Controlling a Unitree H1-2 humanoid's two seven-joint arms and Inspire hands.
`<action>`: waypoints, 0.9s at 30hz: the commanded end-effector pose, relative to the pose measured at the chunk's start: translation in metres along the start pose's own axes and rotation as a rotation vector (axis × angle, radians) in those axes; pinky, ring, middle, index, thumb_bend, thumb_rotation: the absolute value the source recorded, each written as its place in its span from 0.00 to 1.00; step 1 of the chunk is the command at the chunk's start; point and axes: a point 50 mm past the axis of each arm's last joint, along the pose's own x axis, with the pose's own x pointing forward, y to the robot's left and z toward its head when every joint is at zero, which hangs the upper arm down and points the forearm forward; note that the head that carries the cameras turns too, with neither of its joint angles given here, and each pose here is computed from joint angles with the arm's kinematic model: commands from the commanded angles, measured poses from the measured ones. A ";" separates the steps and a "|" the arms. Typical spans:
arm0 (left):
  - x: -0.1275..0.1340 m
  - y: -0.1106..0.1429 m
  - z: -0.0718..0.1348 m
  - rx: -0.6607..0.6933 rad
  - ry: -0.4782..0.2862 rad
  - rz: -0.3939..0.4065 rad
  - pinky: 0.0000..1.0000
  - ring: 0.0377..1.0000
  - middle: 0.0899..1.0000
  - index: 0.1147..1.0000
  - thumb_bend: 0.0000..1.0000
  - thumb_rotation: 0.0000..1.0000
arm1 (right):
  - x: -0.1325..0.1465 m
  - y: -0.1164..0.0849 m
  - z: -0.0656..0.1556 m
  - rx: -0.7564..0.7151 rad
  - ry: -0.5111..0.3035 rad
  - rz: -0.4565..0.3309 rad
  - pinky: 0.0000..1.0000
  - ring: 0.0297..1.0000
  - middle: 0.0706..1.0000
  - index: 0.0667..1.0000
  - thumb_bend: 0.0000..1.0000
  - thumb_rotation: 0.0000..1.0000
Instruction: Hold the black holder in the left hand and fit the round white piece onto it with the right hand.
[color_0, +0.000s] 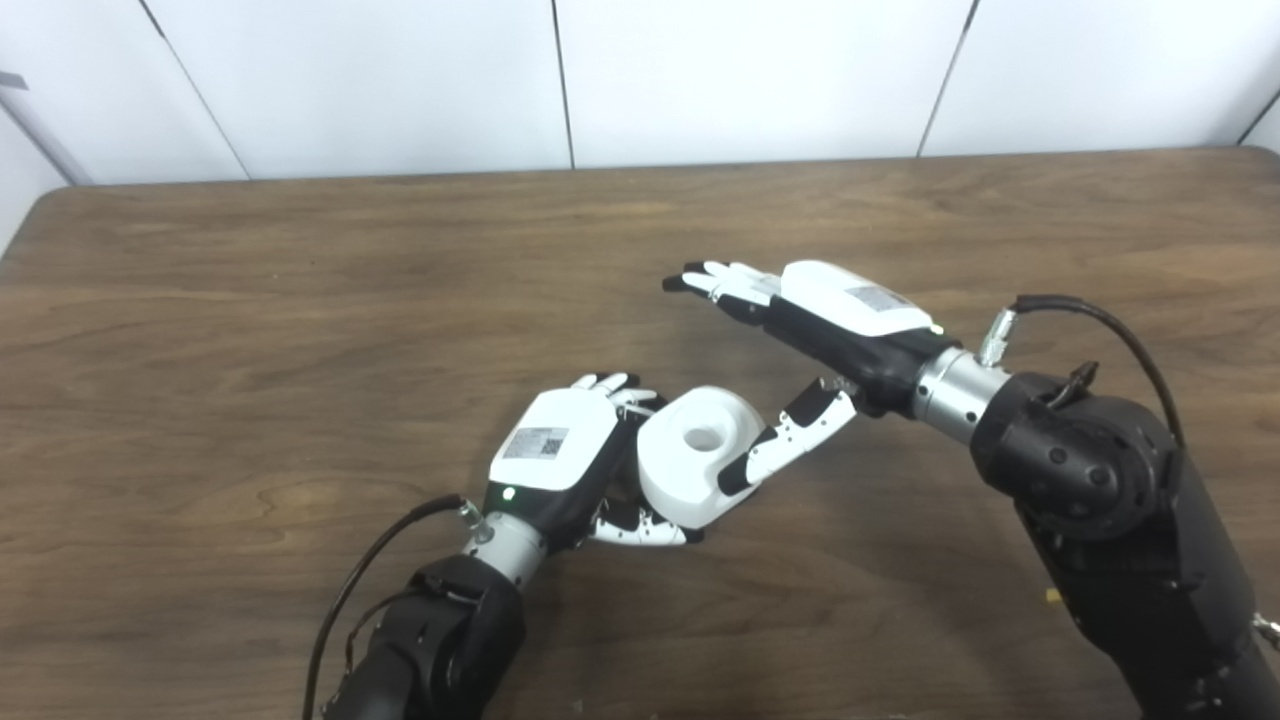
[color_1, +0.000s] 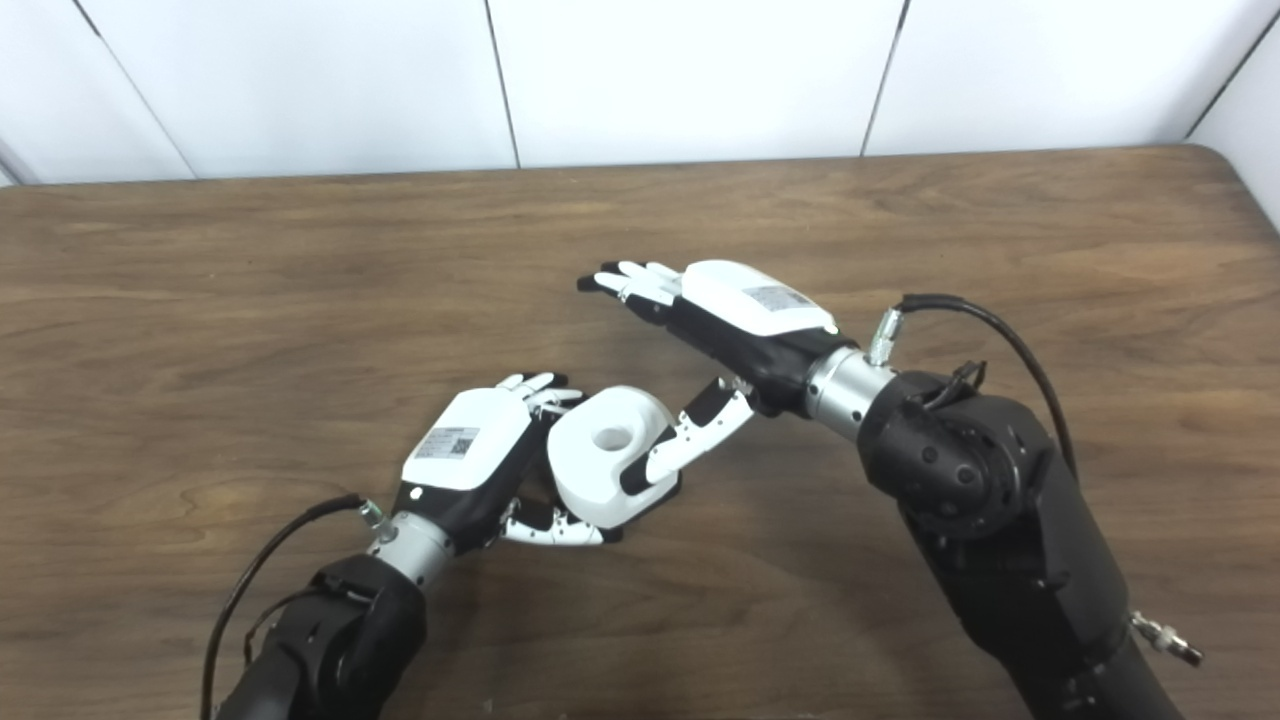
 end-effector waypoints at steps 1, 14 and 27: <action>0.001 -0.015 0.001 0.019 0.002 -0.082 0.94 0.92 0.80 0.42 0.52 0.05 | -0.003 -0.020 0.009 -0.036 -0.038 -0.064 0.94 1.00 0.99 0.95 1.00 0.44; 0.000 -0.017 -0.003 0.019 0.012 -0.089 0.94 0.91 0.80 0.42 0.52 0.05 | -0.002 -0.038 -0.001 -0.037 -0.025 -0.071 0.95 1.00 0.99 1.00 1.00 0.57; -0.004 -0.010 -0.009 0.025 0.046 -0.113 0.93 0.90 0.80 0.43 0.52 0.06 | -0.008 -0.041 -0.009 -0.002 -0.002 -0.064 0.99 1.00 0.99 1.00 1.00 0.59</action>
